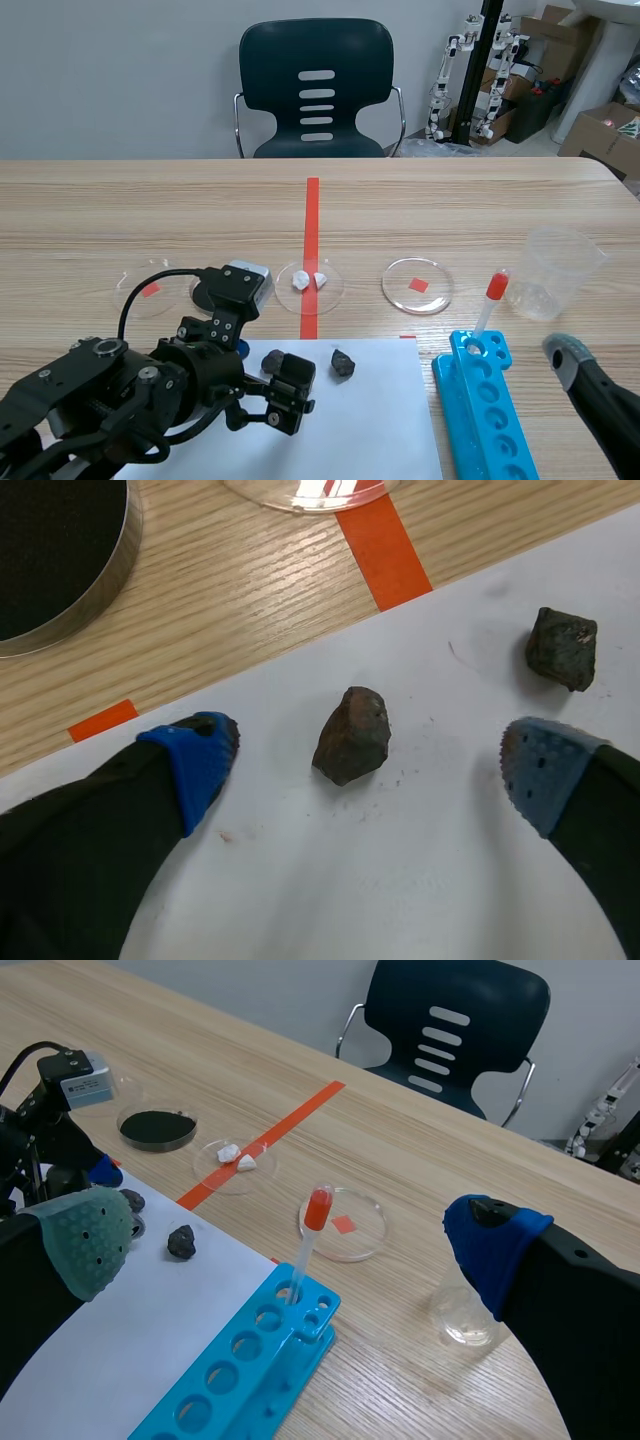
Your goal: Put the middle mineral back
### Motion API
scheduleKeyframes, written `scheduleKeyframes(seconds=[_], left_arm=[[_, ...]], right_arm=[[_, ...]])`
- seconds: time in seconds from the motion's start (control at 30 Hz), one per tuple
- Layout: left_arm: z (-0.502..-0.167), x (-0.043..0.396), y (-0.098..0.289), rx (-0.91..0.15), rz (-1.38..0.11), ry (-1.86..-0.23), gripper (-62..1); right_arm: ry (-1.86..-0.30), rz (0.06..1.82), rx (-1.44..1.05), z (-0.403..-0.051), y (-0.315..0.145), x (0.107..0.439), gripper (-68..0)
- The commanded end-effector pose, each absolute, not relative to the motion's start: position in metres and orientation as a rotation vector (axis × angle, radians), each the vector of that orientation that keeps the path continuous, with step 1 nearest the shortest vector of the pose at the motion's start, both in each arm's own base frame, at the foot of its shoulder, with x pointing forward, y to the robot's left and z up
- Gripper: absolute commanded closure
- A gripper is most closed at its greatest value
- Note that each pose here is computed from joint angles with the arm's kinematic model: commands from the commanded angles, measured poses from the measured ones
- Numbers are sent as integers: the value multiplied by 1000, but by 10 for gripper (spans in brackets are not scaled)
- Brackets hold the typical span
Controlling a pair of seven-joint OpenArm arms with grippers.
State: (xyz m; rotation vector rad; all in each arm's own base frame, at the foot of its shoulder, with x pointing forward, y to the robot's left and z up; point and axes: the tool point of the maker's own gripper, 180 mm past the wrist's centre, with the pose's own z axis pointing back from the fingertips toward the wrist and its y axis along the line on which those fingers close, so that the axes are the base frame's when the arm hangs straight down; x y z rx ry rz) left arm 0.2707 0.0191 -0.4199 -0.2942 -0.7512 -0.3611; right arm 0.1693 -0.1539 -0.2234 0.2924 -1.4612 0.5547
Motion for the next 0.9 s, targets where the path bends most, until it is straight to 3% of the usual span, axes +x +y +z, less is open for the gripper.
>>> scheduleKeyframes(seconds=[0.0,0.87], left_arm=[[-413,278,19,-294,-350,-782,-623],[-366,266,19,-337,-400,-928,-623]], right_arm=[[-1493,564,301,-215,-152,173,-679],[-1483,565,298,-216,-152,173,-679]])
